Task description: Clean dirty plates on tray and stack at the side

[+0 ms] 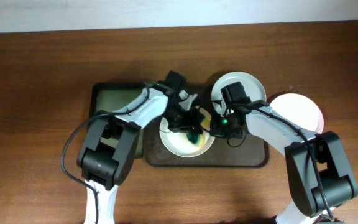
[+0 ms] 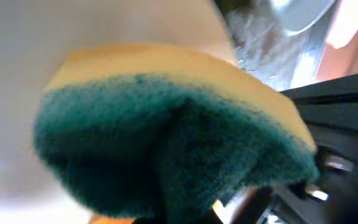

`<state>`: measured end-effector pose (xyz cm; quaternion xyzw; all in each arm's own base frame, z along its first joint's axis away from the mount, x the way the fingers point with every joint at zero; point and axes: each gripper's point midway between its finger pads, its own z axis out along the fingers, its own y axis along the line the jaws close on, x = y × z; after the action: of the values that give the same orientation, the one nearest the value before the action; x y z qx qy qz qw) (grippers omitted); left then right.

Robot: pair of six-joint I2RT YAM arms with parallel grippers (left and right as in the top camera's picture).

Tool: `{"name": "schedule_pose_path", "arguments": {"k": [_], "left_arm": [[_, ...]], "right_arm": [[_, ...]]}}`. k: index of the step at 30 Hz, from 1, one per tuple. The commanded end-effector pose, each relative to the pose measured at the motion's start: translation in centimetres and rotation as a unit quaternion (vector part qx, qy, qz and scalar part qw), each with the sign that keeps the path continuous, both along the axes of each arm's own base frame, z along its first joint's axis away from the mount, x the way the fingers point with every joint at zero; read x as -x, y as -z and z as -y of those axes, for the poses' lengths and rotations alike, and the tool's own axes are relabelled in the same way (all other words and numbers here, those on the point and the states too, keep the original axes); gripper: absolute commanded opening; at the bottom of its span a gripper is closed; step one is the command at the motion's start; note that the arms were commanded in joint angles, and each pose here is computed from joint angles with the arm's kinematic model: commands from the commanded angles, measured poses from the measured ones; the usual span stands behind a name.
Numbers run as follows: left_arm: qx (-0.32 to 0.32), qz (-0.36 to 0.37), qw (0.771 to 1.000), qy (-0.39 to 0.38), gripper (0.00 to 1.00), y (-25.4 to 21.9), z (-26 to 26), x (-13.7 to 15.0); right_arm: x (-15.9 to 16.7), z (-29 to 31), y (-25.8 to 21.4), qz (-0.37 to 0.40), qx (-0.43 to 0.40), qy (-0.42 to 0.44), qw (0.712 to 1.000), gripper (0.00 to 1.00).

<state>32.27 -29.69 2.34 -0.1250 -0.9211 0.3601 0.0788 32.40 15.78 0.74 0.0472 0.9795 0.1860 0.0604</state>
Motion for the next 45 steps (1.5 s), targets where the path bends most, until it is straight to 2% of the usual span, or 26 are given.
{"name": "schedule_pose_path", "arguments": {"k": [1, 3, 6, 7, 8, 9, 10, 11, 13, 14, 17, 18, 20, 24, 29, 38, 45], "left_arm": [[0.021, 0.102, 0.994, -0.029, 0.00, -7.4, -1.4, -4.7], [-0.029, 0.159, 0.985, -0.058, 0.00, -9.9, -4.0, -6.6], [-0.129, 0.243, 0.955, -0.113, 0.00, -14.4, -9.2, -8.6], [-0.164, 0.266, 0.941, -0.131, 0.00, -15.7, -11.1, -8.9], [-0.209, 0.292, 0.920, -0.157, 0.00, -17.4, -13.6, -9.0], [-0.272, 0.321, 0.886, -0.196, 0.00, -19.6, -17.2, -8.9], [-0.298, 0.330, 0.870, -0.213, 0.00, -20.5, -18.7, -8.7], [-0.365, 0.343, 0.826, -0.260, 0.00, -22.6, -22.6, -7.7], [-0.405, 0.343, 0.795, -0.293, 0.00, -24.0, -25.2, -6.5], [-0.416, 0.341, 0.787, -0.303, 0.00, -24.4, -26.0, -6.0], [-0.428, 0.319, 0.787, -0.309, 0.01, -24.1, -27.0, -4.8], [-0.431, 0.315, 0.788, -0.307, 0.01, -23.8, -27.1, -4.7], [-0.436, 0.307, 0.787, -0.310, 0.02, -23.3, -27.5, -4.8], [-0.443, 0.288, 0.788, -0.315, 0.00, -21.8, -27.6, -5.2], [-0.415, 0.270, 0.814, -0.304, 0.00, -20.8, -26.2, -5.2], [-0.409, 0.278, 0.812, -0.309, 0.00, -22.7, -26.6, -3.4], [-0.369, 0.332, 0.797, -0.344, 0.00, -27.8, -27.3, -0.7]], "right_arm": [[0.7, -0.6, 0.2, -0.009, -0.010, -0.009, 1.000, 0.04], [0.7, -0.6, 0.2, -0.009, -0.010, -0.009, 1.000, 0.04], [0.8, -0.6, 0.2, -0.009, -0.010, -0.009, 1.000, 0.05], [0.8, -0.6, 0.2, -0.009, -0.010, -0.009, 1.000, 0.10], [0.8, -0.6, 0.2, -0.009, -0.009, -0.009, 1.000, 0.19], [0.8, -0.6, 0.2, -0.010, -0.009, -0.009, 1.000, 0.29], [0.8, -0.6, 0.2, -0.011, -0.009, -0.009, 1.000, 0.33], [1.0, -0.5, 0.3, -0.014, -0.008, -0.009, 1.000, 0.36], [1.1, -0.4, 0.4, -0.015, -0.005, -0.008, 1.000, 0.36], [1.2, -0.3, 0.6, -0.016, -0.001, -0.007, 1.000, 0.36], [1.7, 0.9, 1.6, -0.017, 0.029, 0.000, 0.999, 0.34], [1.8, 1.0, 1.7, -0.017, 0.030, 0.000, 0.999, 0.28], [2.0, 1.0, 1.9, -0.019, 0.030, 0.000, 0.999, 0.04], [1.7, 0.9, 1.7, -0.016, 0.027, -0.001, 1.000, 0.04], [-0.5, 0.5, -2.2, 0.001, 0.025, -0.006, 1.000, 0.04], [-5.4, 1.3, -12.2, 0.067, 0.081, -0.002, 0.994, 0.04], [-8.5, -1.6, -15.0, 0.159, 0.088, -0.012, 0.983, 0.04]]}}
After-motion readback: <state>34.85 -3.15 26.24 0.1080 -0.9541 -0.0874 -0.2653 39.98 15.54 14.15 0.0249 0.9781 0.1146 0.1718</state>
